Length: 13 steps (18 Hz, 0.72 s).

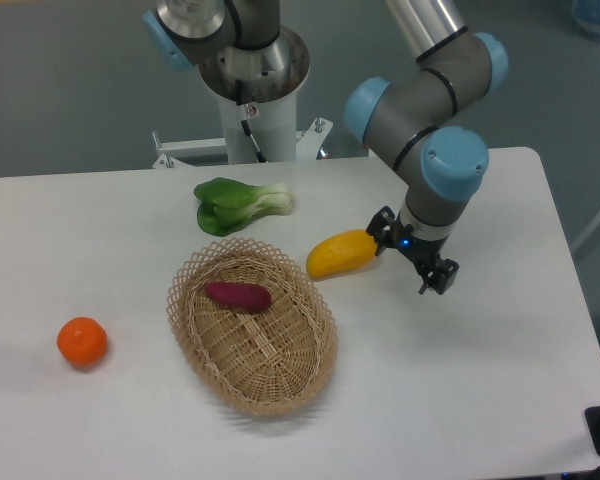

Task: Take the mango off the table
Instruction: 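Lower the gripper over the yellow mango, fingers straddling it, then close the gripper on the yellow mango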

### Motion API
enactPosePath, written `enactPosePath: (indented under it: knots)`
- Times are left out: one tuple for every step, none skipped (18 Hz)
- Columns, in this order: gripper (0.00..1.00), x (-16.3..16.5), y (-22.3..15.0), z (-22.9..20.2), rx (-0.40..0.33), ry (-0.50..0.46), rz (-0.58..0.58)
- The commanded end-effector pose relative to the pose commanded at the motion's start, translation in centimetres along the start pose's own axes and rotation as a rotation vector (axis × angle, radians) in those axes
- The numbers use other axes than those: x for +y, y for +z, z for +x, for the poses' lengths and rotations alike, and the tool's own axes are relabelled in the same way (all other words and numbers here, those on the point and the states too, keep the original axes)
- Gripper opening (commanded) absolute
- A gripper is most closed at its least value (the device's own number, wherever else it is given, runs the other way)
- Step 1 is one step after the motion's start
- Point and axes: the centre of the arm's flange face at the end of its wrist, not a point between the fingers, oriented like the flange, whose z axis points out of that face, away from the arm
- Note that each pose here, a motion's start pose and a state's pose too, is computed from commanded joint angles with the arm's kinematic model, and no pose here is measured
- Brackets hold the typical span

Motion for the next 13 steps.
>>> enactPosePath:
  knots:
    - [1.00, -0.1, 0.3, 0.7, 0.008, 0.003, -0.001]
    - [1.00, -0.6, 0.7, 1.6, 0.020, 0.013, -0.005]
    - [1.00, -0.8, 1.3, 2.5, 0.033, 0.026, -0.017]
    - [1.00, -0.8, 1.7, 3.3, 0.041, 0.037, -0.029]
    - [1.00, -0.8, 2.0, 3.9, 0.049, 0.046, -0.033]
    - [1.00, -0.9, 2.2, 4.4, 0.053, 0.052, -0.034]
    - [1.00, -1.3, 2.4, 4.7, 0.054, 0.061, -0.033]
    - [1.00, -1.5, 2.5, 4.9, 0.055, 0.064, -0.035]
    - [1.00, -1.5, 2.7, 4.9, 0.058, 0.064, -0.037]
    - [1.00, -1.5, 2.7, 4.8, 0.057, 0.064, -0.036]
    - [1.00, -1.7, 2.7, 4.8, 0.055, 0.067, -0.036]
    - [1.00, -1.8, 2.8, 4.9, 0.058, 0.069, -0.036]
    - [1.00, -1.8, 2.9, 5.0, 0.060, 0.069, -0.037]
